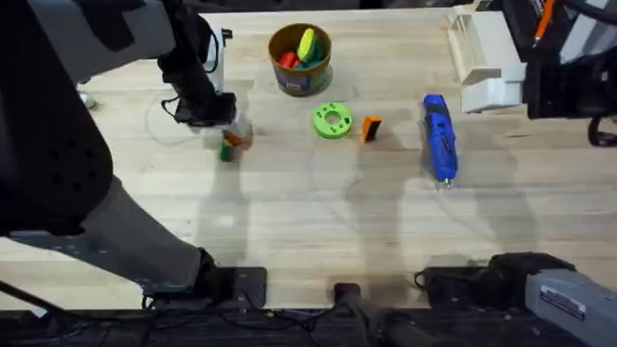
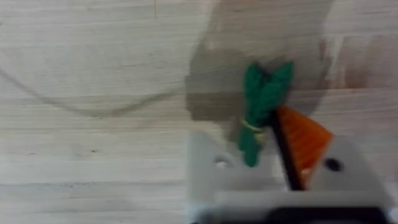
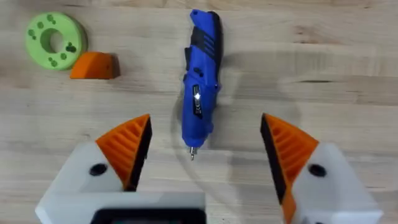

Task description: Pick up the gripper from the table and insert it into the empty holder that is missing its gripper. Then pick up a screw, insert it into the mounting hole, and use the screwdriver to tighten it. Finally, clean up the table by picking up the vegetable and placing it into the bucket.

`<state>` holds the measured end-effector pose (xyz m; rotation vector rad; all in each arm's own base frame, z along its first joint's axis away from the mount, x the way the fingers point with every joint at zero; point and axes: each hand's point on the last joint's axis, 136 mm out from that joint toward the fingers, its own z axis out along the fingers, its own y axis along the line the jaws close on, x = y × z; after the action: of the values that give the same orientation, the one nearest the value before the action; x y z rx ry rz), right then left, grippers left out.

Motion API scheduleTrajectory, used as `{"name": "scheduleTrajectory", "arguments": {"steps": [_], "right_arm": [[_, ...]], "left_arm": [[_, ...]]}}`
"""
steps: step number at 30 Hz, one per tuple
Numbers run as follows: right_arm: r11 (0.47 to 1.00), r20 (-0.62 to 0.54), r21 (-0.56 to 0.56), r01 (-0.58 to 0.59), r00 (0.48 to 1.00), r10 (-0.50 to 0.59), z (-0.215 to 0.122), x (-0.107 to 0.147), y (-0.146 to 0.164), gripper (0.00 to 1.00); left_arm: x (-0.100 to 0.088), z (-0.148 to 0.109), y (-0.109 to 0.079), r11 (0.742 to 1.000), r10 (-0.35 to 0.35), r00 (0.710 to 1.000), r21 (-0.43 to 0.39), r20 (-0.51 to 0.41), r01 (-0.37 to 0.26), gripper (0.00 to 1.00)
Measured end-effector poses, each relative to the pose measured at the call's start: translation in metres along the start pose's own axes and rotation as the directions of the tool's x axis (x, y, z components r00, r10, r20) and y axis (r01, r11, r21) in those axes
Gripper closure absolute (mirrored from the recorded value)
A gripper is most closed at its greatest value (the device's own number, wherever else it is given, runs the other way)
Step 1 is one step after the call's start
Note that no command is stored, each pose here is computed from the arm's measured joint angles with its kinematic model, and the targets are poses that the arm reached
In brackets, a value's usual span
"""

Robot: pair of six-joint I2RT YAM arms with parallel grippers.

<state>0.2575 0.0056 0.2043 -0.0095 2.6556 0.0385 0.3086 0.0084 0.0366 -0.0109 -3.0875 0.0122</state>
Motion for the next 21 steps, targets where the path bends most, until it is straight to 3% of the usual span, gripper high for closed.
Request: {"name": "scheduleTrajectory", "arguments": {"steps": [2, 3, 21], "right_arm": [[1.000, 0.000, 0.000, 0.000, 1.000, 0.000, 0.0000, 0.0000, 0.0000, 0.010], [1.000, 0.000, 0.000, 0.000, 1.000, 0.000, 0.0000, 0.0000, 0.0000, 0.009], [1.000, 0.000, 0.000, 0.000, 1.000, 0.000, 0.0000, 0.0000, 0.0000, 0.009]], "left_arm": [[0.0001, 0.0000, 0.0000, 1.000, 0.005, 1.000, -0.001, 0.000, -0.005, 0.945], [0.0000, 0.0000, 0.0001, 1.000, 0.007, 1.000, -0.001, 0.000, -0.007, 0.981], [-0.0015, -0.0032, -0.0004, 1.000, 0.010, 1.000, -0.002, 0.015, -0.010, 0.985]]}}
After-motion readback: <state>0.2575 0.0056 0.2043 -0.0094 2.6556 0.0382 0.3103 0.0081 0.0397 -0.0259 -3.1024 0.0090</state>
